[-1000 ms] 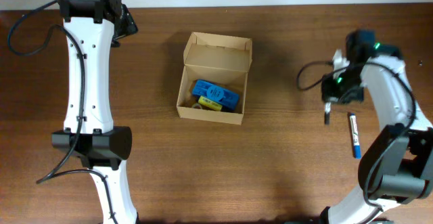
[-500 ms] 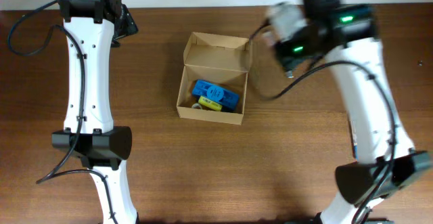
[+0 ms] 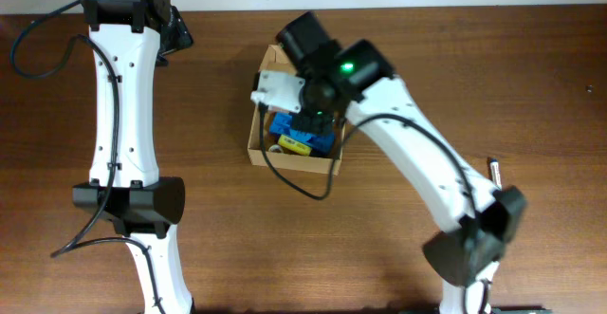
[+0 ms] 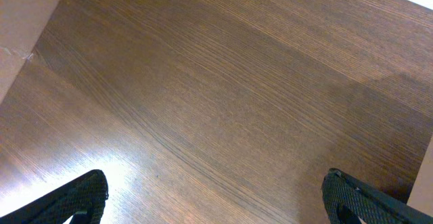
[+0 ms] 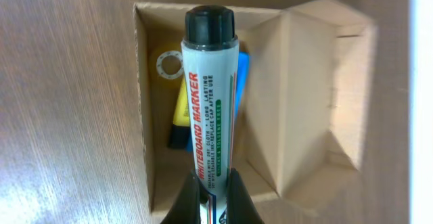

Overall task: Pack container
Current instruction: 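Carry the black-capped marker into the box and release it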

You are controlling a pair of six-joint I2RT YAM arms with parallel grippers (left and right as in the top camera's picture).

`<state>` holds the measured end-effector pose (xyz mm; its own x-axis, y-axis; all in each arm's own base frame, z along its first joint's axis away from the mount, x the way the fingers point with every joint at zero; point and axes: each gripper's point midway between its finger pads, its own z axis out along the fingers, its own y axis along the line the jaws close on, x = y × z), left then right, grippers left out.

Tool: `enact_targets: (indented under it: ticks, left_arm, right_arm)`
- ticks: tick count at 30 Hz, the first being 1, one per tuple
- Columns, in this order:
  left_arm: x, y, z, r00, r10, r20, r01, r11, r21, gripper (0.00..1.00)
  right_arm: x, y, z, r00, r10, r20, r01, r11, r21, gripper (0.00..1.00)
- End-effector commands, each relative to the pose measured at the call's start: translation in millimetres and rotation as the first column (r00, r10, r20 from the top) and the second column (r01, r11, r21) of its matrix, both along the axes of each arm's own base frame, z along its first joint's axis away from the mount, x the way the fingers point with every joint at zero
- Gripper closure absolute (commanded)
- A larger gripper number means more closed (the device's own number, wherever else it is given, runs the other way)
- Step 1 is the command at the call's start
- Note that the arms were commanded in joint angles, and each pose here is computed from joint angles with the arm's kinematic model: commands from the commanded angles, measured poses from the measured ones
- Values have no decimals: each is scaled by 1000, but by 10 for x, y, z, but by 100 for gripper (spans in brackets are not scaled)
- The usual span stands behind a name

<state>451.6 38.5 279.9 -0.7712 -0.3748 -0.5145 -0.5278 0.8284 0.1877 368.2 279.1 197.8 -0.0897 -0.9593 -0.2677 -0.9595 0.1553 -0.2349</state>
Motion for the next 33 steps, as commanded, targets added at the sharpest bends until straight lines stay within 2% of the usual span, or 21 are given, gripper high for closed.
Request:
enact_targets:
  ticks: [1,12,18,23,25,28,33]
  left_arm:
    - [-11,33,48,1000,-3,6,3,1000,17,0]
    - [-11,33,48,1000,-3,6,3,1000,17,0]
    - [-11,33,48,1000,-3,6,3,1000,17,0]
    - [-11,33,48,1000,-3,6,3,1000,17,0]
    - [-11,33,48,1000,-3,6,3,1000,17,0]
    - [-11,33,48,1000,-3,6,3,1000,17,0]
    - [-11,33,48,1000,-3,6,3,1000,17,0]
  right_arm:
    - [78,100,-299,999,39,-21,-40,998,-49,96]
    - [242,176,-1236,991,23,-134,-41,990,-135,96]
    - [167,228,-1470,977,28,-210,-53,992,-114,96]
    - [177,263,-1513,976,-5,-216,-17,995,-99,96]
    - [197,276,-1509,977,-24,-211,5,996,-93,77]
    - [200,241,-1514,978,-35,-206,13,994,-111,63]
    - [260,151,-1421,981,-101,-163,77,986,-146,57]
